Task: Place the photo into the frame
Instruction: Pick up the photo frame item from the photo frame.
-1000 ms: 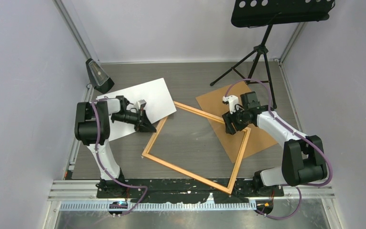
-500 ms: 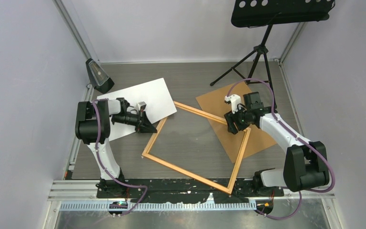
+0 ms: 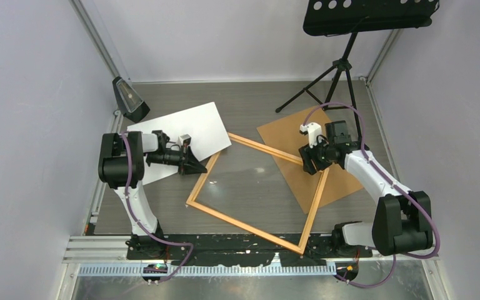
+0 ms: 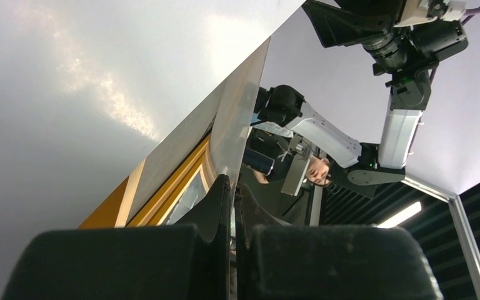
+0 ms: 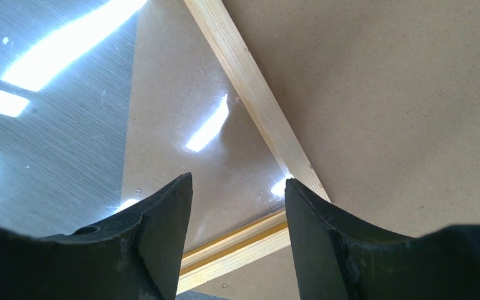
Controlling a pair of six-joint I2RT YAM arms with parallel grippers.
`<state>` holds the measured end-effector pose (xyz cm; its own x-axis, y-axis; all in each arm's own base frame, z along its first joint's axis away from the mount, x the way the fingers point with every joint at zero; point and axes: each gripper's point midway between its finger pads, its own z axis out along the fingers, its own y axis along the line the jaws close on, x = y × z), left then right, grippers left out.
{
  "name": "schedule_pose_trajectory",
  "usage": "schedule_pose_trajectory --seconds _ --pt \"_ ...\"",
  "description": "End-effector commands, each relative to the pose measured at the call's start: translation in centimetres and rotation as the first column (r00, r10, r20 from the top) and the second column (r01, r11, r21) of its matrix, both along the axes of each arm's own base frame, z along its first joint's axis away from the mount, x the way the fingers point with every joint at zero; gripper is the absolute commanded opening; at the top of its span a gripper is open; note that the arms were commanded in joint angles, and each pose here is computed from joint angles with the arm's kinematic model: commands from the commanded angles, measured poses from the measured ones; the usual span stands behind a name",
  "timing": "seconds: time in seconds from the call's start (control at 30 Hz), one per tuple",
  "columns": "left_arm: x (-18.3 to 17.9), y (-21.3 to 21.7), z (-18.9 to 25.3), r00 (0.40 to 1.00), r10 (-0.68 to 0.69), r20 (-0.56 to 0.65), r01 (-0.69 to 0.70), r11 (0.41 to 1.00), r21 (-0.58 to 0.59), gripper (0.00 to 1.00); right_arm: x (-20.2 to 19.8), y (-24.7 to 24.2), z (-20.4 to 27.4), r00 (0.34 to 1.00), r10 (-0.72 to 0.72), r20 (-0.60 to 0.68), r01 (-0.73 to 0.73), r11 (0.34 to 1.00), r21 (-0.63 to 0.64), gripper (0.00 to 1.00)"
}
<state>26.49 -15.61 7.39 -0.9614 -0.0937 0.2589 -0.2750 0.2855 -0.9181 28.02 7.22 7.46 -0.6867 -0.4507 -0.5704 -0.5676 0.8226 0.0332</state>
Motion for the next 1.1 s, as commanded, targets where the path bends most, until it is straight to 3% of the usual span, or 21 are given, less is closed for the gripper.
schedule_pose_trajectory --seconds 0.0,0.33,1.07 --pt "0.3 -0.2 1.5 1.000 0.022 -0.015 -0.023 0.997 -0.078 0.00 0.4 -0.6 0.6 0.999 -0.002 0.043 0.003 1.000 -0.020 0.62" --pt "0.2 -0.3 1.5 0.999 0.025 -0.028 -0.028 0.992 -0.124 0.00 0.5 -0.9 0.3 0.999 -0.008 0.034 0.009 1.000 -0.030 0.62" --pt "0.2 -0.3 4.8 0.996 0.023 0.091 0.000 0.971 -0.239 0.00 0.7 -1.2 0.3 0.999 -0.024 0.041 0.024 1.000 -0.017 0.62"
